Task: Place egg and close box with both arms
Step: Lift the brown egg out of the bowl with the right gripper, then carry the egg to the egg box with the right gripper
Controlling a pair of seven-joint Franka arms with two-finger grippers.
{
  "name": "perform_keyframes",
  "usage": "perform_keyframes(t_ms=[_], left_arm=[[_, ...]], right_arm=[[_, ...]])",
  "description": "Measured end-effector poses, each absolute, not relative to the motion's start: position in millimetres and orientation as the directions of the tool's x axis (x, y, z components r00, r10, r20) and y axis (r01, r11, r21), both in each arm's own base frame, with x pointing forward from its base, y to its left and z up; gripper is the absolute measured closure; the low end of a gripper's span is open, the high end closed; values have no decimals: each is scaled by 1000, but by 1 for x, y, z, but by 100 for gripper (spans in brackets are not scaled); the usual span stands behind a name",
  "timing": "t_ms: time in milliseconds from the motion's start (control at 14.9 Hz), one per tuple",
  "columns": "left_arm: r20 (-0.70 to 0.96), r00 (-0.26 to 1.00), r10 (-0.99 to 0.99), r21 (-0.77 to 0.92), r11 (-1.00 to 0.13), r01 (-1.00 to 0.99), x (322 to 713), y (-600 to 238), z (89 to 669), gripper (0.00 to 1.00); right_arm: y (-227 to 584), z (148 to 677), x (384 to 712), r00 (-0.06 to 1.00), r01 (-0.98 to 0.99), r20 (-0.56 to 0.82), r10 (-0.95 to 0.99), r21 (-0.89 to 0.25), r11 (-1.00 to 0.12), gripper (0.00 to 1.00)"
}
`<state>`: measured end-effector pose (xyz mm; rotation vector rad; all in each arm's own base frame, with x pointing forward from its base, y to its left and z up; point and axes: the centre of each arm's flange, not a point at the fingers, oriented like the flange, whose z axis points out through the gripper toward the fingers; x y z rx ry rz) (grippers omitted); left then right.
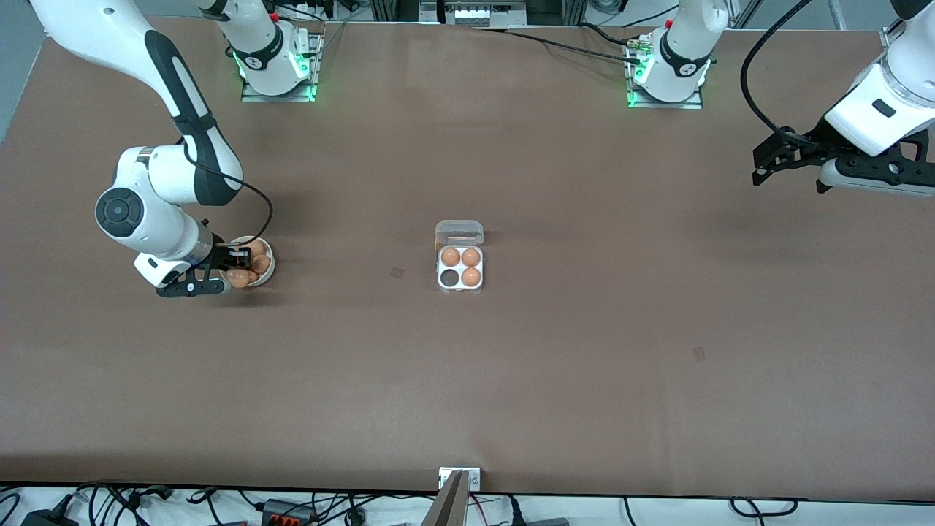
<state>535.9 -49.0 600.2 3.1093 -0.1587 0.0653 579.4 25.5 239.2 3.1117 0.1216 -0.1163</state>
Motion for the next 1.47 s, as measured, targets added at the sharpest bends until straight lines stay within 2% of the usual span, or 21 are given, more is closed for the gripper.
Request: perform_keyframes(t_ms=[67,134,669,870,1137,1271,1472], left_arm=[[43,994,-101,25,-994,-102,536,-49,600,0],[43,994,-101,25,-994,-102,536,-49,600,0],[43,994,-101,25,-994,-102,536,-49,600,0],[43,994,-101,25,-994,-102,536,-49,600,0],[43,994,-101,25,-994,-102,536,-49,600,0],[43,994,-101,25,-994,-102,536,-49,600,0],[43,994,-101,25,-994,-103,536,-49,600,0]], right_arm=[[25,239,579,994,79,-76,77,22,-997,56],[25,239,579,994,79,-77,77,22,-997,58],[26,244,582,995,80,-65,78,23,-997,58],[28,271,588,995,83,-64,81,24,-996,58],[41,333,587,985,93,-145,90,14,-996,58],[67,358,589,984,77,-160,82,-42,-996,58],[117,378,590,983,-13,-180,25,-205,-979,58]])
